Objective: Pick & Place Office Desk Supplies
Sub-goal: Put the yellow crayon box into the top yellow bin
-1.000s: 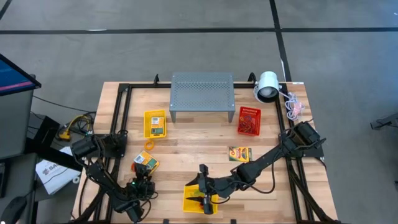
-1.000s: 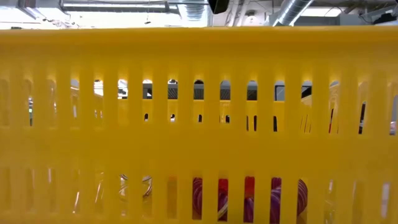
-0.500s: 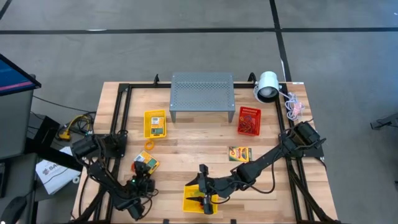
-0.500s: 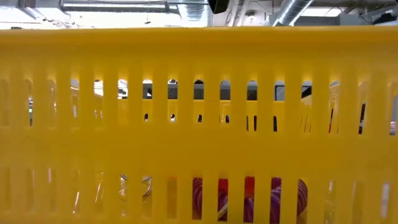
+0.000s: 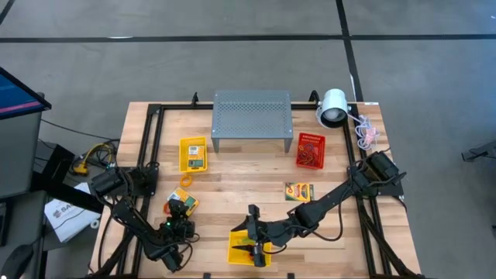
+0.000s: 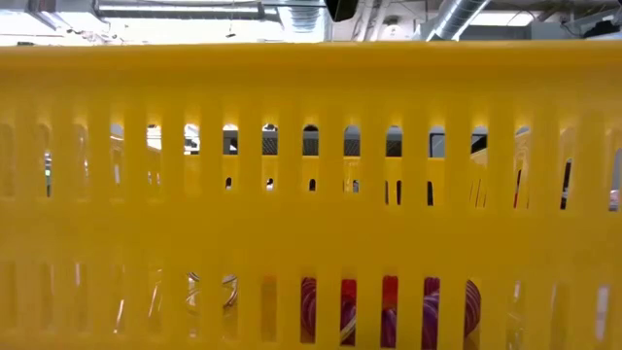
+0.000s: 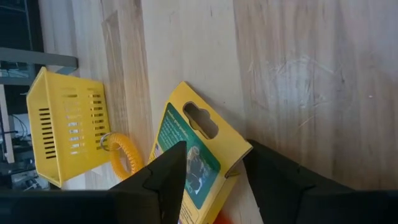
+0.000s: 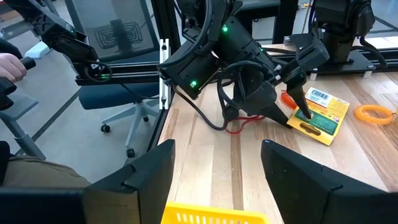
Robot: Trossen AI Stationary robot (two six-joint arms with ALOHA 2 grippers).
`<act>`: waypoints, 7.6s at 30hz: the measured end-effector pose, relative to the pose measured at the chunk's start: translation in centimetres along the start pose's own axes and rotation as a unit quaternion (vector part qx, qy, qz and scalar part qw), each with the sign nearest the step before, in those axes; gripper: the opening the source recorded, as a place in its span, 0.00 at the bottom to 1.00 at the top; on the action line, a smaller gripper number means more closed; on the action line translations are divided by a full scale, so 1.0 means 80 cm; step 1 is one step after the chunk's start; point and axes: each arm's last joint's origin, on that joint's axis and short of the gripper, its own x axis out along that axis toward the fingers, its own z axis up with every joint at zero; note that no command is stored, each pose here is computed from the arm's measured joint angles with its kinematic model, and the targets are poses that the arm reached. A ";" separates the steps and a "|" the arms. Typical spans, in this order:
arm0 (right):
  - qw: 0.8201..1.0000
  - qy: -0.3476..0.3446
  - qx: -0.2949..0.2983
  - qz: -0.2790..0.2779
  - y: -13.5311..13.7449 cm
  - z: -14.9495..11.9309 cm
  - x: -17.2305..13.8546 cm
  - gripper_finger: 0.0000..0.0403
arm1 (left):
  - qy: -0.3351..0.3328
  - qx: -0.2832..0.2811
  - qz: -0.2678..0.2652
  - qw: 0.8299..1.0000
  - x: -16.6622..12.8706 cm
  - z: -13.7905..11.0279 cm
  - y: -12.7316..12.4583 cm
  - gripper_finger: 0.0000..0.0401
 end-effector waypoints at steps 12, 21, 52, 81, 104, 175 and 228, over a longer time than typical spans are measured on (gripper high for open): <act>1.000 0.003 -0.001 -0.001 0.000 -0.001 0.000 0.58 | 0.002 -0.001 -0.002 1.000 0.001 0.000 0.000 0.10; 1.000 0.003 -0.001 -0.001 0.000 -0.001 0.000 0.58 | 0.001 -0.001 -0.001 1.000 0.001 0.000 0.000 0.09; 1.000 0.010 -0.004 -0.004 -0.001 -0.002 0.000 0.58 | -0.151 -0.191 -0.101 0.965 -0.074 0.025 0.118 0.04; 0.986 -0.040 -0.054 -0.152 -0.034 0.010 0.008 0.58 | -0.399 -0.201 -0.218 0.868 -0.151 0.062 0.171 0.03; 0.988 -0.093 -0.079 -0.099 -0.033 0.028 0.010 0.57 | -0.431 -0.191 -0.220 0.854 -0.149 0.080 0.183 0.02; 0.984 -0.114 -0.111 -0.084 -0.031 0.043 0.009 0.07 | -0.390 -0.193 -0.210 0.875 -0.130 0.080 0.198 0.65; 0.985 -0.121 -0.099 -0.070 -0.030 0.044 0.009 0.21 | -0.392 -0.197 -0.210 0.874 -0.129 0.081 0.199 0.10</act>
